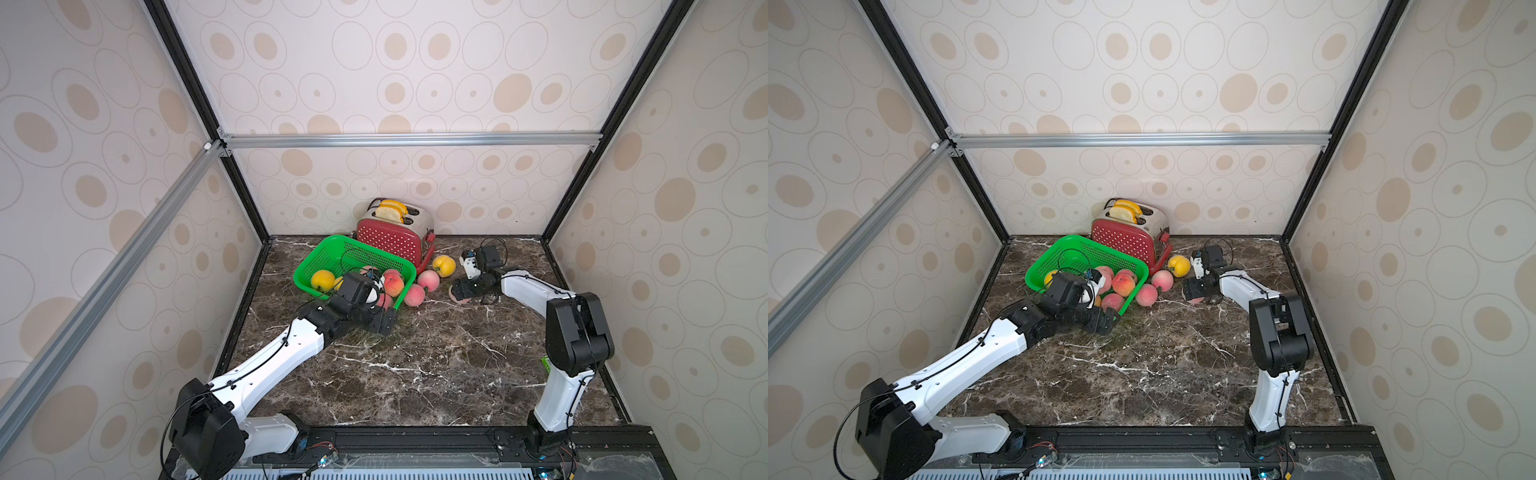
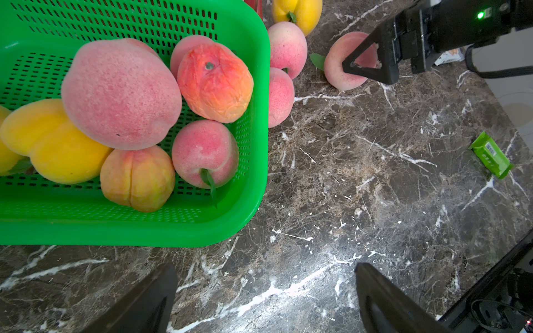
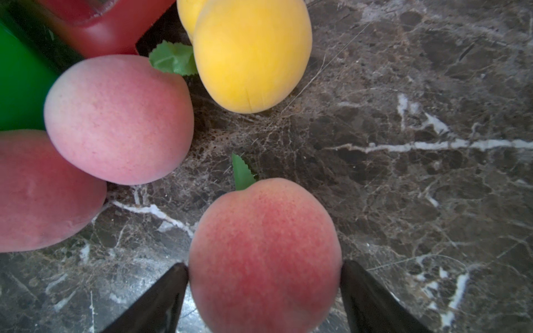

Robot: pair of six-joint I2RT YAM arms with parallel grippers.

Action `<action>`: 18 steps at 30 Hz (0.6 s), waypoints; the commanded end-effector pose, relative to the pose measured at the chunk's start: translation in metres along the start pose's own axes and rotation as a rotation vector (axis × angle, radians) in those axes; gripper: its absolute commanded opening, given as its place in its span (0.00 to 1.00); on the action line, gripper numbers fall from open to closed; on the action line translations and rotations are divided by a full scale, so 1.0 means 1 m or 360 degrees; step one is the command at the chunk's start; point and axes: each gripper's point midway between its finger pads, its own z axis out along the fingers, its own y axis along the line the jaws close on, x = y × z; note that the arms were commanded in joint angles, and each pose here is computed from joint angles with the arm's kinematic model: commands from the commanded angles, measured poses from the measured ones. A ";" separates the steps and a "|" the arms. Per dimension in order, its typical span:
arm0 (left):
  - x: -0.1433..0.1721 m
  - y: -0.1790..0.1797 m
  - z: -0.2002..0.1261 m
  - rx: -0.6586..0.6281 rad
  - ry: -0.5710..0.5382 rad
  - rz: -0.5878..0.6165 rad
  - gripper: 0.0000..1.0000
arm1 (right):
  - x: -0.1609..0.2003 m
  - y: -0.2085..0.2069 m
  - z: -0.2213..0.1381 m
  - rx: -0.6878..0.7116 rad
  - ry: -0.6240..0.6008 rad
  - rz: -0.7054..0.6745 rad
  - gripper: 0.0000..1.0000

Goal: Put the peaches into the basket
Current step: Pick up the peach from the center of the board.

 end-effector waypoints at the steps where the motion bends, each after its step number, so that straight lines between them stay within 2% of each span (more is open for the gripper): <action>1: -0.015 -0.006 -0.008 0.0013 -0.0070 0.0037 0.99 | 0.004 -0.001 0.007 -0.0028 0.0039 0.0041 0.83; 18: -0.018 -0.007 -0.008 0.0013 -0.0072 0.0034 0.99 | 0.008 -0.001 0.010 -0.0037 0.0058 0.0057 0.88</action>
